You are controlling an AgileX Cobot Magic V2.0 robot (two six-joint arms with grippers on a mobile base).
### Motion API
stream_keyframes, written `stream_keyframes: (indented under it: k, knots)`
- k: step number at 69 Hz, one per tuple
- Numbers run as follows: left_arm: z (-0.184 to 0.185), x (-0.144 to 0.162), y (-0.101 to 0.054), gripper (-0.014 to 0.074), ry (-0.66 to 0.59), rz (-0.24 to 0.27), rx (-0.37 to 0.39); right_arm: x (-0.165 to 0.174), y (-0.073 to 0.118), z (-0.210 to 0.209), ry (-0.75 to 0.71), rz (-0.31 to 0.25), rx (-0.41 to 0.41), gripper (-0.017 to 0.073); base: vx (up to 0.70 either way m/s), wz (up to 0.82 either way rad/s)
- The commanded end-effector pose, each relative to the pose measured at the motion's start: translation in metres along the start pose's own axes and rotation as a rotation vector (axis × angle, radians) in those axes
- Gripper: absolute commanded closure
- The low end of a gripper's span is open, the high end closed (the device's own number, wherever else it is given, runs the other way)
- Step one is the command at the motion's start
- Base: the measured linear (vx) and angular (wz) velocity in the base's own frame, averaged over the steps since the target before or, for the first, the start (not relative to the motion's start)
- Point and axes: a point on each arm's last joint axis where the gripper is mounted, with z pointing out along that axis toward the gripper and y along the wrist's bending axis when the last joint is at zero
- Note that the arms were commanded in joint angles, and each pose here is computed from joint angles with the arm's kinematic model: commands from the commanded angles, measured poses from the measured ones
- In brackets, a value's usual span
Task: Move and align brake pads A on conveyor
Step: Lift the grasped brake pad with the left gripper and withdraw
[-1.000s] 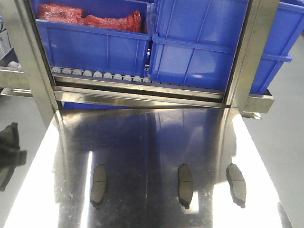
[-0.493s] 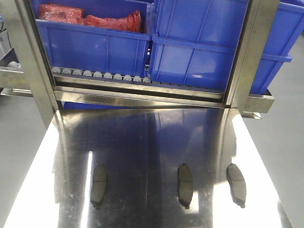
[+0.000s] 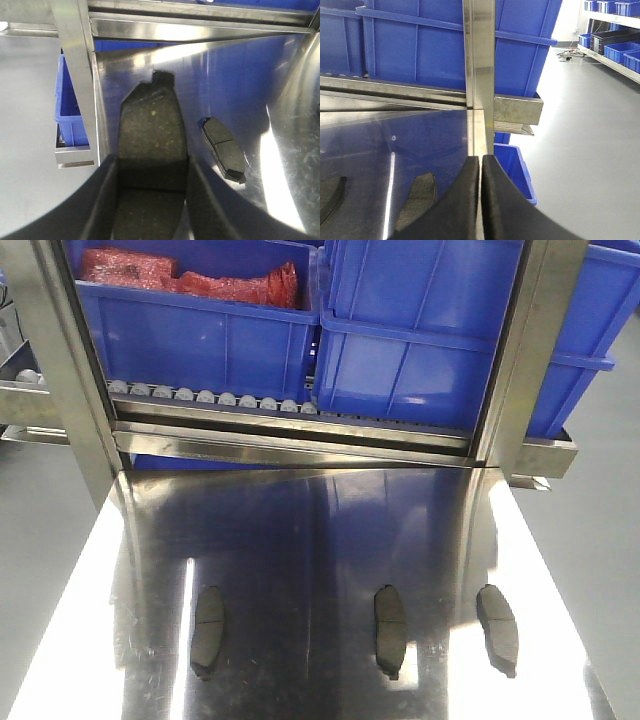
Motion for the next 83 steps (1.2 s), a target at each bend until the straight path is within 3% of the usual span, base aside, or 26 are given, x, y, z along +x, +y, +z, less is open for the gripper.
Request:
stream_keyframes:
  k: [1, 69, 83]
  knots:
    - [-0.005, -0.017, -0.002, 0.06, -0.121, 0.006, 0.016, -0.004, 0.001, 0.0, -0.077, -0.014, -0.006, 0.0566, 0.0, 0.0]
    - [-0.005, -0.017, -0.002, 0.06, -0.121, 0.006, 0.016, -0.006, 0.001, -0.001, -0.096, -0.015, -0.008, 0.0566, 0.0, 0.0]
    - [-0.005, -0.017, -0.002, 0.06, -0.121, 0.006, 0.016, -0.044, 0.002, -0.011, -0.31, -0.011, -0.023, 0.0566, 0.0, 0.0]
